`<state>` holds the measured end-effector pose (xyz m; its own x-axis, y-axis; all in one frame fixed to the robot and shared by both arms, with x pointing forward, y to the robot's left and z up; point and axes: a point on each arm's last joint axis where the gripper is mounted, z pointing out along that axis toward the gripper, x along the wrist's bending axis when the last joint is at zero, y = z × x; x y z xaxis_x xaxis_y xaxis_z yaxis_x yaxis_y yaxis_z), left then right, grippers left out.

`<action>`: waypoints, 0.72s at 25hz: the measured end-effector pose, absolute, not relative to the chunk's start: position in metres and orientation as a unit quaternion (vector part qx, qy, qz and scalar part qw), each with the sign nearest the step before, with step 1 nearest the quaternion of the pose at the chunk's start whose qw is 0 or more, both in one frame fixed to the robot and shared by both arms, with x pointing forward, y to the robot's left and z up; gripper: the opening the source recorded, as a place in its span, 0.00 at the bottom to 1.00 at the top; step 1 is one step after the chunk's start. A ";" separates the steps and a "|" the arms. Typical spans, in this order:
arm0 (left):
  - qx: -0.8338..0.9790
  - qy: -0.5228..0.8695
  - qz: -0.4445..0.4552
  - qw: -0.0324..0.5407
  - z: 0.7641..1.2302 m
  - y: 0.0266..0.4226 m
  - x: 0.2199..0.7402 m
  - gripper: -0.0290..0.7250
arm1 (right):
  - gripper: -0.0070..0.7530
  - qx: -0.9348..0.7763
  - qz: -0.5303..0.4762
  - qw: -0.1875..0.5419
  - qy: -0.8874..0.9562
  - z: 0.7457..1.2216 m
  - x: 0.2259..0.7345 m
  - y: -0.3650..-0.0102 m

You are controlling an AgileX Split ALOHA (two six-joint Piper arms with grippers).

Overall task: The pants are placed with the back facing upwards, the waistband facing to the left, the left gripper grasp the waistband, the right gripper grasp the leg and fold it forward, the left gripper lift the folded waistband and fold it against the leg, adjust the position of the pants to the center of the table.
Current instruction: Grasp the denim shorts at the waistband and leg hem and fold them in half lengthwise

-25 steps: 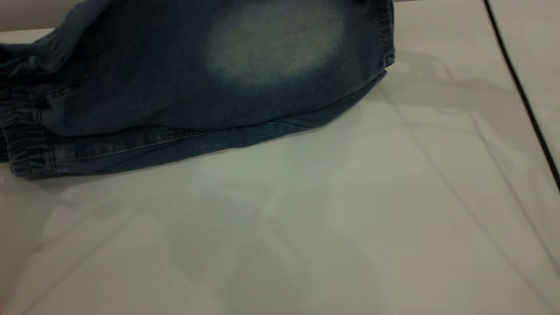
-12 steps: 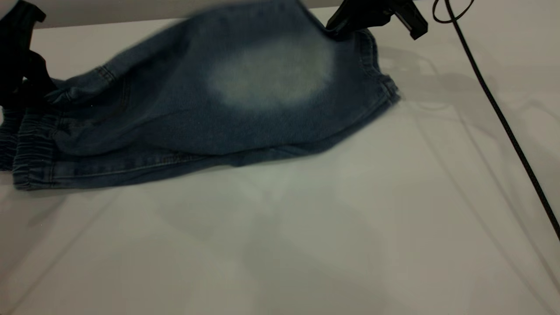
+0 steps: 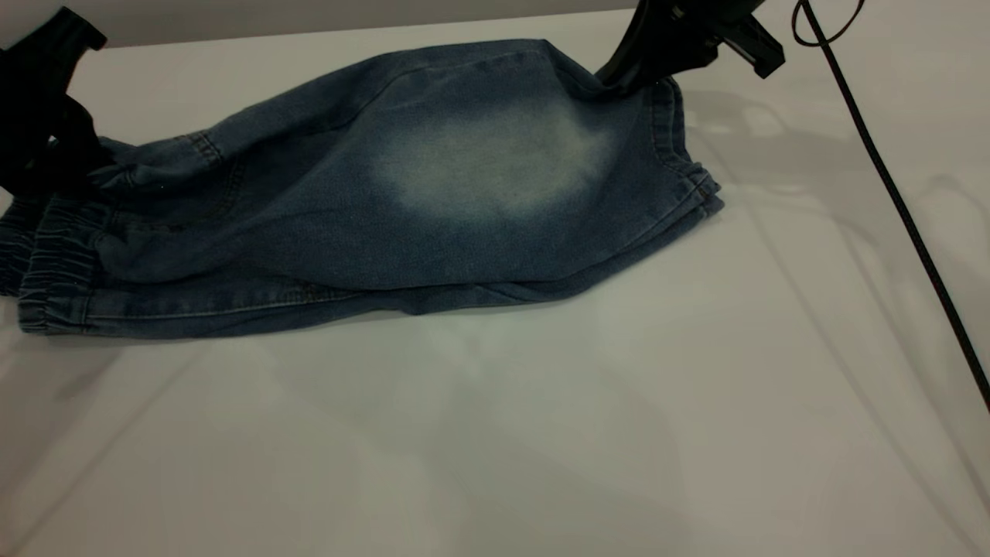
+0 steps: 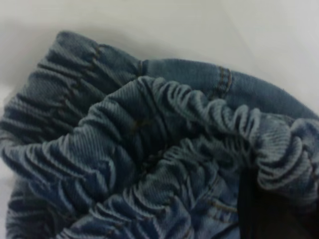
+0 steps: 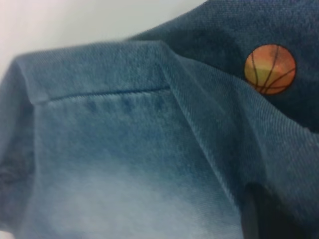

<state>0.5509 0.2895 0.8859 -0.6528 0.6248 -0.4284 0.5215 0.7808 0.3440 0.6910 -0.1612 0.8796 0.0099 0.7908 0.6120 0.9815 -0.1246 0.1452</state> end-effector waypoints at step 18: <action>0.527 0.775 0.132 0.323 0.938 0.284 0.544 0.71 | 0.72 -0.602 -0.304 0.148 -0.724 0.921 0.681 -0.161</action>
